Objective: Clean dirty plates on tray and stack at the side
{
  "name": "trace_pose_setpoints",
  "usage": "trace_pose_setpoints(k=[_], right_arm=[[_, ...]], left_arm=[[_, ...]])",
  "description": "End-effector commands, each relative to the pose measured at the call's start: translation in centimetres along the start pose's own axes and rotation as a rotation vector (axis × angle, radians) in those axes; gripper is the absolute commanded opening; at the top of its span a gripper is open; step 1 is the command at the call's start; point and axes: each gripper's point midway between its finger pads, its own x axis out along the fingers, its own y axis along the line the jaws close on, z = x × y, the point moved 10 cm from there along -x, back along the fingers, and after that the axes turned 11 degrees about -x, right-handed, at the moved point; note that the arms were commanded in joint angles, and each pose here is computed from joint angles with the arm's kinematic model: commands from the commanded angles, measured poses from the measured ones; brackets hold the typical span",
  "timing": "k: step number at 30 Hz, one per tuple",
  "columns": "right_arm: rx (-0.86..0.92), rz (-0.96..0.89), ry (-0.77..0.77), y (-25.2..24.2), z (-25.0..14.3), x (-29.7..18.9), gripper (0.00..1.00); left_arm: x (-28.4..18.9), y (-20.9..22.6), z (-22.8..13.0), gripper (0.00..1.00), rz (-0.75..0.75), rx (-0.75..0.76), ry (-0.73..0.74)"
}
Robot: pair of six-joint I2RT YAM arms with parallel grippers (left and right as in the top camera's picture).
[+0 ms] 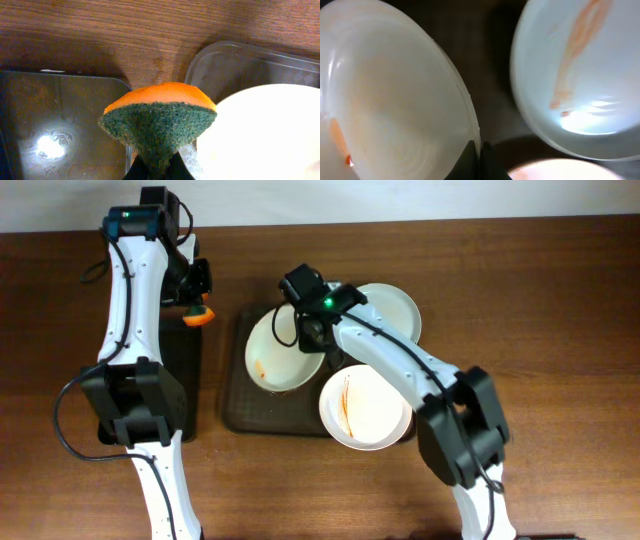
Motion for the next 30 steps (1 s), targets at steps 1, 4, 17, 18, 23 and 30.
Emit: trace_pose_setpoints(k=[1, 4, 17, 18, 23, 30], right_arm=[[0.033, 0.095, 0.123, 1.2, -1.3, 3.0, 0.04], [-0.025, 0.090, 0.118, 0.6, -0.9, 4.2, 0.11], [-0.468, 0.384, -0.060, -0.8, 2.4, 6.1, 0.29], [-0.465, 0.400, -0.046, -0.7, 2.2, 6.5, 0.23], [-0.444, 0.397, 0.039, -0.6, 1.0, 8.3, 0.06], [-0.056, 0.169, 0.078, -3.7, 1.6, 9.0, 0.04]], left_arm=[[1.0, 0.0, 0.1, 0.00, -0.005, -0.015, 0.023], [1.0, 0.0, 0.1, 0.00, -0.005, -0.015, 0.023], [1.0, 0.0, 0.1, 0.00, -0.005, -0.015, 0.023], [1.0, 0.0, 0.1, 0.00, -0.005, -0.015, 0.022], [1.0, 0.0, 0.1, 0.00, -0.005, -0.015, 0.022], [1.3, -0.5, -0.2, 0.00, -0.003, -0.004, 0.034]])
